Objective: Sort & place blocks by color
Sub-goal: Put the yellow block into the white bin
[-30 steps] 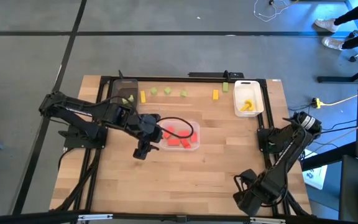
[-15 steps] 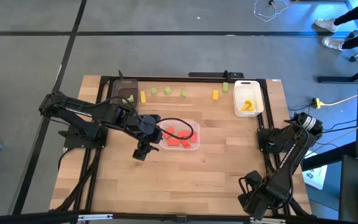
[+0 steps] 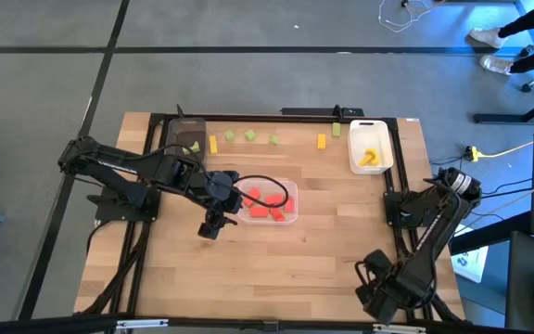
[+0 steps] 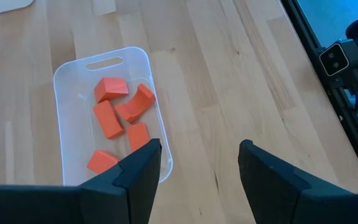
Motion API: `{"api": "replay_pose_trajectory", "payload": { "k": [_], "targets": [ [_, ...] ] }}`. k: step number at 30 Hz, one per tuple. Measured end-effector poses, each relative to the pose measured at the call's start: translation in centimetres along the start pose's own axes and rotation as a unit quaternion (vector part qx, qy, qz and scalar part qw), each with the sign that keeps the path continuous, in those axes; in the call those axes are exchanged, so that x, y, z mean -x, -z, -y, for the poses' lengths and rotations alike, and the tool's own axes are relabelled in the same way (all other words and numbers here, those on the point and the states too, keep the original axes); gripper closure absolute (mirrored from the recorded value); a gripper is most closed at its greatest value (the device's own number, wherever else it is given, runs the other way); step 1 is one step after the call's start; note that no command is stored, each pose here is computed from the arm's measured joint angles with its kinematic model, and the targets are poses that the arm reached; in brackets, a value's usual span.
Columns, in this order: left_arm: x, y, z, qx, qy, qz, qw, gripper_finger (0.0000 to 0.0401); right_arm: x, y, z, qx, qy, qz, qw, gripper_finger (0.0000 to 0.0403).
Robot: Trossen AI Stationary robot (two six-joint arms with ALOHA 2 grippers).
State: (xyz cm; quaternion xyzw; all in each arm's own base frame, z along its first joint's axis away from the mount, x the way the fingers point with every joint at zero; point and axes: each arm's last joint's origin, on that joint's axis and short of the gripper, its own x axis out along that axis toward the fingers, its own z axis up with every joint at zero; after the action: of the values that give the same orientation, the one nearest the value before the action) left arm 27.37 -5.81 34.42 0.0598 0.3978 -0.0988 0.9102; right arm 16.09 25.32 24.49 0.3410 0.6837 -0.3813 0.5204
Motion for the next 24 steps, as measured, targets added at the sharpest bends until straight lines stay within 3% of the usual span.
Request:
{"api": "replay_pose_trajectory", "payload": {
  "k": [11, 19, 24],
  "targets": [
    [0.0, 0.0, 0.0, 0.001, 0.0, 0.0, 1.0, 0.0199, -1.1, -1.1, 0.5, 0.031, 0.017, 0.026, 0.999, 0.0231],
    [0.0, 0.0, 0.0, 0.003, 0.0, 0.0, 1.0, 0.0199, -3.8, -2.1, 0.8, 0.055, -0.081, -0.057, 0.994, 0.0259],
    [0.0, 0.0, 0.0, 0.003, 0.0, 0.0, 1.0, 0.0199, -4.0, -2.7, 1.5, 0.053, -0.058, -0.066, 0.995, 0.0263]
  ]
}}
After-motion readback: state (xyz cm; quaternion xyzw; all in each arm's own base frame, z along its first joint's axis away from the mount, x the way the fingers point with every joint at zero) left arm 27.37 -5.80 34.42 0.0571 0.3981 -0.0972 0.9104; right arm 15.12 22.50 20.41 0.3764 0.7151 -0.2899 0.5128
